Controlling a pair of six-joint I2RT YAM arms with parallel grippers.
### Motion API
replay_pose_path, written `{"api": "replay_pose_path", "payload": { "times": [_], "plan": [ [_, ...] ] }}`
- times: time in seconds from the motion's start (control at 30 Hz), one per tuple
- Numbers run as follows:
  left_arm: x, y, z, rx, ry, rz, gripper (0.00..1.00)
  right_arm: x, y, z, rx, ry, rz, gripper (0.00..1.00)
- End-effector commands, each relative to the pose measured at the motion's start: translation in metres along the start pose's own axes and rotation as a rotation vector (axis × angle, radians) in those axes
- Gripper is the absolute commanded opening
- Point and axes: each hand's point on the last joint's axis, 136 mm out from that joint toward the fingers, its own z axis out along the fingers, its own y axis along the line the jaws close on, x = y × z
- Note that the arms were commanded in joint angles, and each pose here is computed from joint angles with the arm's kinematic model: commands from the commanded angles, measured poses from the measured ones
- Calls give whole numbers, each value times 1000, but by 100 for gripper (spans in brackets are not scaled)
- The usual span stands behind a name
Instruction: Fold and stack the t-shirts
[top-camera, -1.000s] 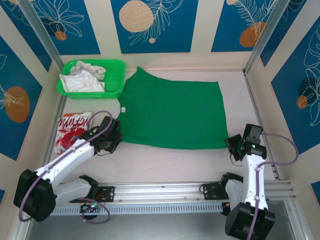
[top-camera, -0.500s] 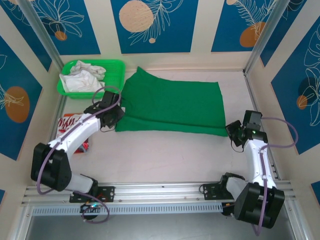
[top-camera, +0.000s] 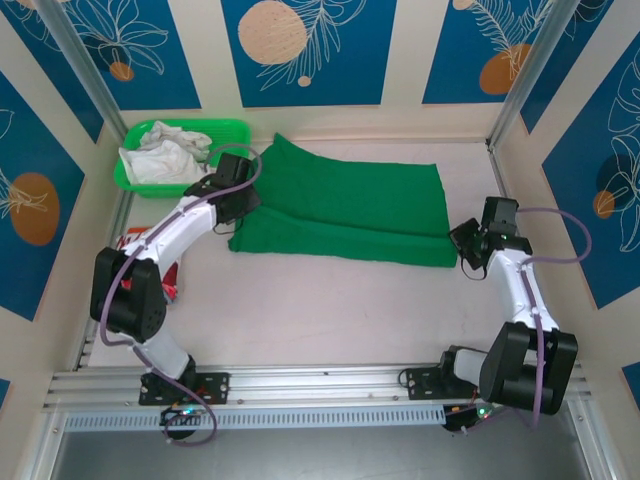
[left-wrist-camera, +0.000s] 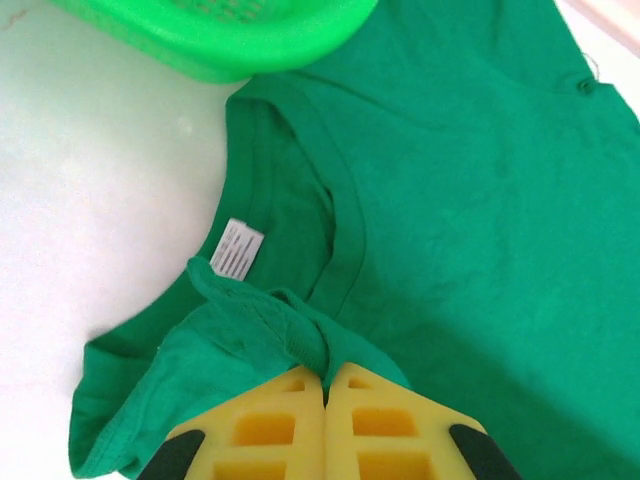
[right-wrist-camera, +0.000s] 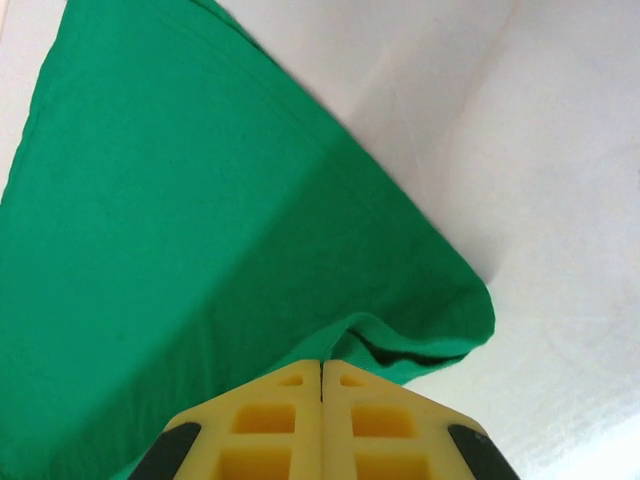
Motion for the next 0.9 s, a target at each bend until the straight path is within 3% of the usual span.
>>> {"api": "replay_pose_path", "payload": {
  "times": [0.0, 0.27, 0.87],
  "plan": [
    [-27, -2, 1, -18, -60, 59, 0, -18, 14, 1, -8, -49, -37, 0],
    [-44, -6, 4, -33, -86, 98, 0, -33, 28, 20, -10, -51, -47, 0],
    [-45, -1, 25, -52, -57, 102, 0, -46, 45, 53, 24, -26, -72, 0]
  ]
}}
